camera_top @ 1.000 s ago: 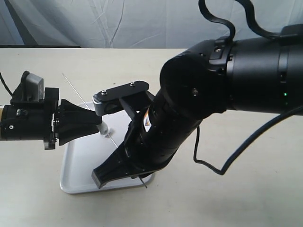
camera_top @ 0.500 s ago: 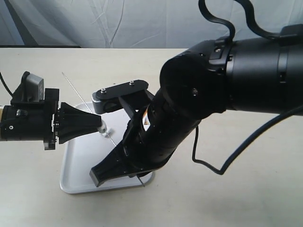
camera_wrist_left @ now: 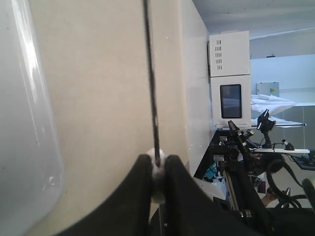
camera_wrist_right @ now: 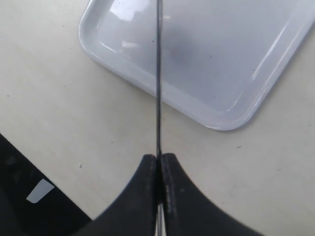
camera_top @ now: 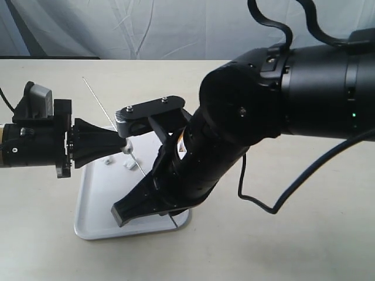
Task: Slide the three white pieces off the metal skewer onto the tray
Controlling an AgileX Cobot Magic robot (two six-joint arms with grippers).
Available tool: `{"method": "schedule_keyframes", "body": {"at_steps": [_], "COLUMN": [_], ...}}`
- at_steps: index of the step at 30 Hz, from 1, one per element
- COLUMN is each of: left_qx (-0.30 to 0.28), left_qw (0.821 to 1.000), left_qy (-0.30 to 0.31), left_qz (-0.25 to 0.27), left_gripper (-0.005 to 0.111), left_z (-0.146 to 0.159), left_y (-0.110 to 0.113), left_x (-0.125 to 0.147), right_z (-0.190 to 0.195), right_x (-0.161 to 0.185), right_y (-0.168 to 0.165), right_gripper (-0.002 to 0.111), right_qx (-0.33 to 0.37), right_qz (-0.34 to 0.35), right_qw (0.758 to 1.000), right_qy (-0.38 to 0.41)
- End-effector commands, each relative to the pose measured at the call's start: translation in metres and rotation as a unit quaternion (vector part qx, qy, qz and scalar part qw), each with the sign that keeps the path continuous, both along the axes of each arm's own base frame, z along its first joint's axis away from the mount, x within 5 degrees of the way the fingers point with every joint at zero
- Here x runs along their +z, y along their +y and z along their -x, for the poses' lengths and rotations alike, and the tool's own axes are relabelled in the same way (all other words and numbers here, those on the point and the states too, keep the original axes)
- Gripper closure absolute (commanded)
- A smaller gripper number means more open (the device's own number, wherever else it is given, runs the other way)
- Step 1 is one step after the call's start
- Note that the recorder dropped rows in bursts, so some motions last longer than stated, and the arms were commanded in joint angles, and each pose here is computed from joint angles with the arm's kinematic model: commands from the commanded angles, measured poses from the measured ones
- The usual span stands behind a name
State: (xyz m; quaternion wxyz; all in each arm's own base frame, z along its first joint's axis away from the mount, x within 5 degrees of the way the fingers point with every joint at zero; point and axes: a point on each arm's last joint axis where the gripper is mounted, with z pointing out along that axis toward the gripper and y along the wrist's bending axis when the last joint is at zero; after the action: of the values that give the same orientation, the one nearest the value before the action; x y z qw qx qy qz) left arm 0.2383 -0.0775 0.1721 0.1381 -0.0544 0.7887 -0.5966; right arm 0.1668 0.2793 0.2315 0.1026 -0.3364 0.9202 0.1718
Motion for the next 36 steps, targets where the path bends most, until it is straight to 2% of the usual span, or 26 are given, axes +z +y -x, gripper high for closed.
{"method": "schedule_keyframes", "body": {"at_steps": [1, 8, 15, 25, 29, 33, 36], "left_qx": [0.032, 0.058, 0.095, 0.18, 0.194, 0.209, 0.196], "left_qw": [0.999, 0.998, 0.994, 0.982, 0.979, 0.977, 0.98], "left_qy": [-0.016, -0.016, -0.019, -0.041, -0.044, -0.038, -0.043], "left_qz": [0.02, 0.035, 0.051, 0.042, 0.04, 0.015, -0.014], "left_gripper": [0.101, 0.101, 0.101, 0.101, 0.101, 0.101, 0.101], "left_z": [-0.009, -0.013, -0.019, -0.027, -0.028, -0.029, -0.027], "left_y": [0.0, 0.002, 0.008, 0.054, 0.062, 0.068, 0.068], "left_x": [0.009, 0.011, 0.014, 0.014, 0.014, 0.01, 0.006], "right_z": [0.002, 0.004, 0.015, 0.022, 0.023, 0.023, 0.022], "right_x": [-0.001, -0.004, -0.027, -0.036, -0.032, -0.03, -0.03], "right_y": [-0.003, -0.006, -0.019, -0.024, -0.025, -0.025, -0.025], "right_gripper": [0.109, 0.109, 0.109, 0.109, 0.109, 0.109, 0.109], "right_qx": [0.007, 0.011, 0.005, 0.014, 0.015, 0.016, 0.016], "right_qz": [0.017, 0.031, 0.062, 0.062, 0.057, 0.055, 0.053], "right_qw": [1.0, 0.999, 0.997, 0.995, 0.996, 0.996, 0.996], "right_qy": [0.012, 0.022, 0.054, 0.077, 0.074, 0.072, 0.069]}}
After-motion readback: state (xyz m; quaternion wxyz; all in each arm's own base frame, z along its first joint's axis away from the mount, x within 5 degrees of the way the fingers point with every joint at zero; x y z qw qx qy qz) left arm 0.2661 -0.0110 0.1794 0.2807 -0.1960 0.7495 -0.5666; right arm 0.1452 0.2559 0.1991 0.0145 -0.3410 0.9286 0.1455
